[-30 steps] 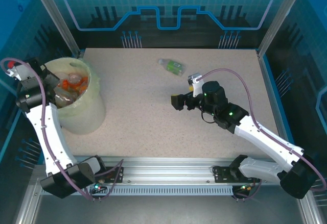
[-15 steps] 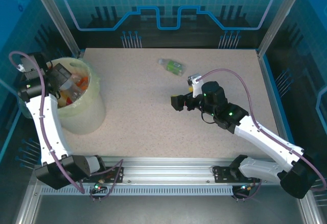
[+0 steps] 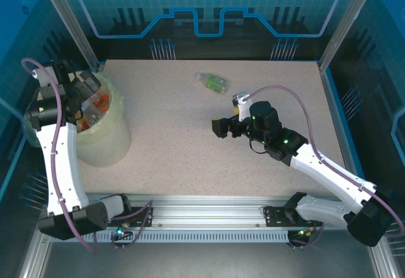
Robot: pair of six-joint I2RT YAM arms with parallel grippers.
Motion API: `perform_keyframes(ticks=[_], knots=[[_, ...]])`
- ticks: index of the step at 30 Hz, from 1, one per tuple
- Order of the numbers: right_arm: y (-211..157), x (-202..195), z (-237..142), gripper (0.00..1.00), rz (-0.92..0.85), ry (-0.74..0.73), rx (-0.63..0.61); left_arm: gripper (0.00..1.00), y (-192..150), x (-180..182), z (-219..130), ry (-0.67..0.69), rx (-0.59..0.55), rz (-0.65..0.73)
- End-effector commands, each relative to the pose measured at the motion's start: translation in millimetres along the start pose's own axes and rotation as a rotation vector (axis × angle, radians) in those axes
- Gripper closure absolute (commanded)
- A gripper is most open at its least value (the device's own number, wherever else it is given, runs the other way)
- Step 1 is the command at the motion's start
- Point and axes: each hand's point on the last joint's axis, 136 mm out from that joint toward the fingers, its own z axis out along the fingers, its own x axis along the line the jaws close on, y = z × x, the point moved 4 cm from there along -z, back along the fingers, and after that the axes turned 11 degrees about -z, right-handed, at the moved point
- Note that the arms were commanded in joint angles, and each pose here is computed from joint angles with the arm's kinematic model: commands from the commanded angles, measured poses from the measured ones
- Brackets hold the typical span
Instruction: Put the plastic bottles in the bin
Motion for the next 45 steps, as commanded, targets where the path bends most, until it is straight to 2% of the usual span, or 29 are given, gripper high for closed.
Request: perform_keyframes(ticks=[1, 7, 10, 17, 23, 27, 31, 36, 39, 42, 45], knots=[[2.3, 1.1, -9.3, 0.0, -0.002, -0.015, -0.022, 0.01, 12.5, -15.0, -31.0, -0.095, -0.094, -0.01], [3.6, -6.2, -18.0, 0.0, 0.011, -0.068, -0.048, 0.01, -5.9, -65.2, -54.1, -0.312, -0.064, 0.023], [-9.4, -11.1, -17.2, 0.0, 0.025, -0.096, -0.023, 0.01, -23.4, -97.5, -59.8, -0.414, -0.021, 0.07], [-18.9, -21.9, -18.4, 0.0, 0.055, -0.155, 0.006, 0.01, -80.4, -174.0, -67.4, -0.597, 0.051, 0.21], [-37.1, -49.1, -6.2, 0.0, 0.065, -0.245, 0.135, 0.01, -139.3, -218.9, -62.0, -0.678, 0.12, 0.315], [-36.1, -65.9, 5.0, 0.0, 0.009, -0.259, 0.189, 0.01, -155.4, -224.3, -52.1, -0.678, 0.165, 0.318], [-39.2, -89.3, 19.5, 0.0, -0.031, -0.27, 0.24, 0.01, -159.8, -218.8, -49.1, -0.676, 0.164, 0.325], [-39.9, -111.8, 47.6, 0.0, -0.129, -0.196, 0.286, 0.01, -168.8, -209.6, -46.5, -0.686, 0.18, 0.343], [-42.9, -137.2, 68.1, 0.0, -0.162, -0.252, 0.335, 0.01, -172.6, -203.5, -43.4, -0.675, 0.184, 0.35], [-42.5, -153.6, 90.1, 0.0, -0.152, -0.195, 0.373, 0.01, -175.6, -197.9, -39.1, -0.646, 0.189, 0.361], [-43.8, -162.2, 114.7, 0.0, -0.215, -0.141, 0.406, 0.01, -179.2, -189.8, -32.8, -0.601, 0.196, 0.38]])
